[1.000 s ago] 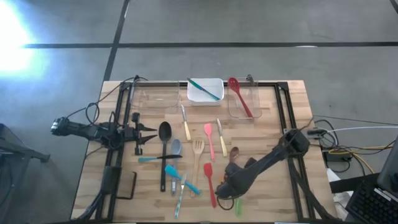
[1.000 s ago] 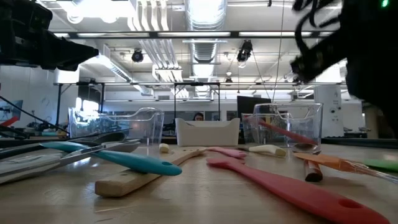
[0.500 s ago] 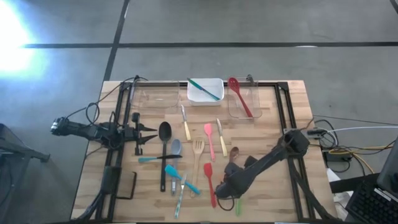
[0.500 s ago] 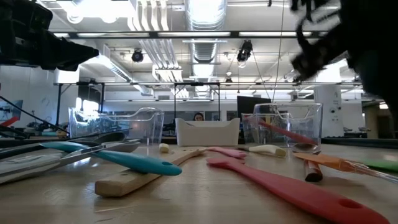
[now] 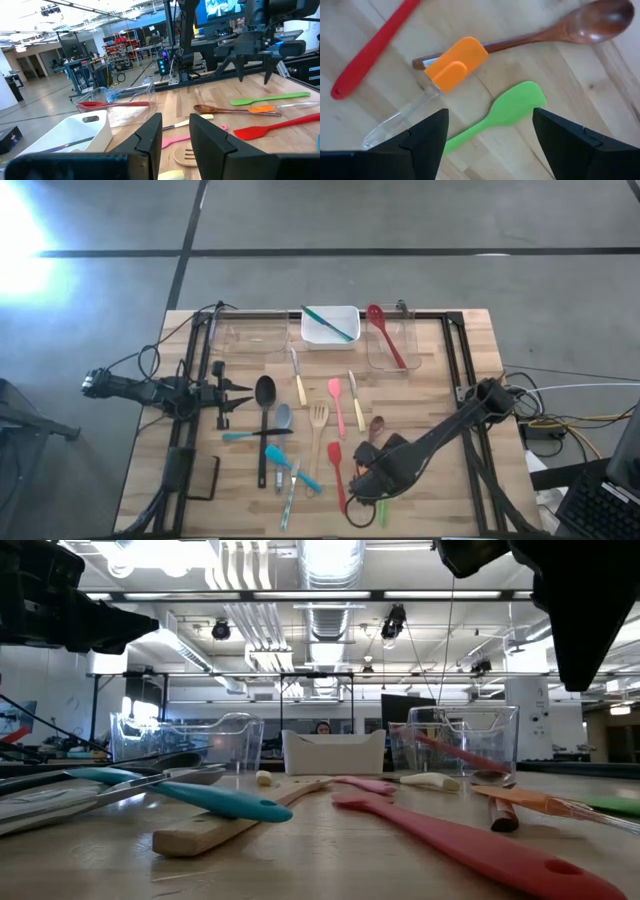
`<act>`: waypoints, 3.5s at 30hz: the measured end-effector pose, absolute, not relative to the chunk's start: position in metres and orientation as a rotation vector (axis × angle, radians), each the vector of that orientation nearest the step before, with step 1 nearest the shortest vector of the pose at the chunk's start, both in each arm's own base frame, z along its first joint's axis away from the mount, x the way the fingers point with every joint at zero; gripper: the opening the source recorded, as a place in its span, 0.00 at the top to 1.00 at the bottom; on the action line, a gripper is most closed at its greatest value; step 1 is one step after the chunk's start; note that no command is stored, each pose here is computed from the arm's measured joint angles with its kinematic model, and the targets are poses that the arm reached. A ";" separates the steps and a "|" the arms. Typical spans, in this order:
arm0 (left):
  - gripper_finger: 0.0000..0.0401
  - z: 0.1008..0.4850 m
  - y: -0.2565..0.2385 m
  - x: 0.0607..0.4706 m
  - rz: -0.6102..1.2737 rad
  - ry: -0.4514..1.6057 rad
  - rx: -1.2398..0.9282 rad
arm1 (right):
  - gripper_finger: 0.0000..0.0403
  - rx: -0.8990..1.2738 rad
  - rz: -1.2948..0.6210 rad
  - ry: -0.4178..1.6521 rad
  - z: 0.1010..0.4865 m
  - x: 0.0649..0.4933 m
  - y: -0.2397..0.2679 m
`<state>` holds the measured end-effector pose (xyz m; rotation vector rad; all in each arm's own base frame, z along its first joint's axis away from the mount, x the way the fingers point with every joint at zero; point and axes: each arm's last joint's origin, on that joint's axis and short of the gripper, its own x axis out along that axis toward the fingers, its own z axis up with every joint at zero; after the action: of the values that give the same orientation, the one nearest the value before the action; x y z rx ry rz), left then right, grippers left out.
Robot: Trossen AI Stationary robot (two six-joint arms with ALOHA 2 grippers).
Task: Pick & Place Kitchen Items
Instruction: Put the green spatula into the left transparent bin
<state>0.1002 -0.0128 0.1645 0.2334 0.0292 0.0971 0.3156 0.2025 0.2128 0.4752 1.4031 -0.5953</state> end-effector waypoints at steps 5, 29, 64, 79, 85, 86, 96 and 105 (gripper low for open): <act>0.75 0.164 -0.013 0.100 0.097 0.029 0.233 | 0.26 0.480 -0.637 1.460 0.204 0.311 0.198; 0.75 0.164 -0.013 0.100 0.094 0.029 0.231 | 0.25 0.513 -0.532 1.574 0.153 0.302 0.186; 0.75 0.164 -0.013 0.100 0.094 0.030 0.237 | 0.50 0.642 -0.748 1.481 0.115 0.286 0.163; 0.75 0.164 -0.013 0.100 0.094 0.030 0.237 | 0.82 0.647 -0.750 1.521 0.117 0.283 0.162; 0.75 0.164 -0.013 0.100 0.094 0.030 0.237 | 0.83 0.659 -0.738 1.513 0.128 0.280 0.161; 0.75 0.164 -0.013 0.100 0.094 0.030 0.237 | 0.83 0.654 -0.740 1.504 0.132 0.279 0.160; 0.75 0.167 -0.013 0.100 0.100 0.002 0.223 | 0.98 0.589 -0.851 1.481 0.155 0.261 0.147; 0.75 0.169 -0.013 0.100 0.101 -0.021 0.178 | 0.98 0.629 -0.810 1.308 0.193 0.255 0.141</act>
<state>0.1003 -0.0128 0.1693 0.1778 -0.0214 0.1008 0.2545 0.1405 0.1926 0.6290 1.3085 -0.8098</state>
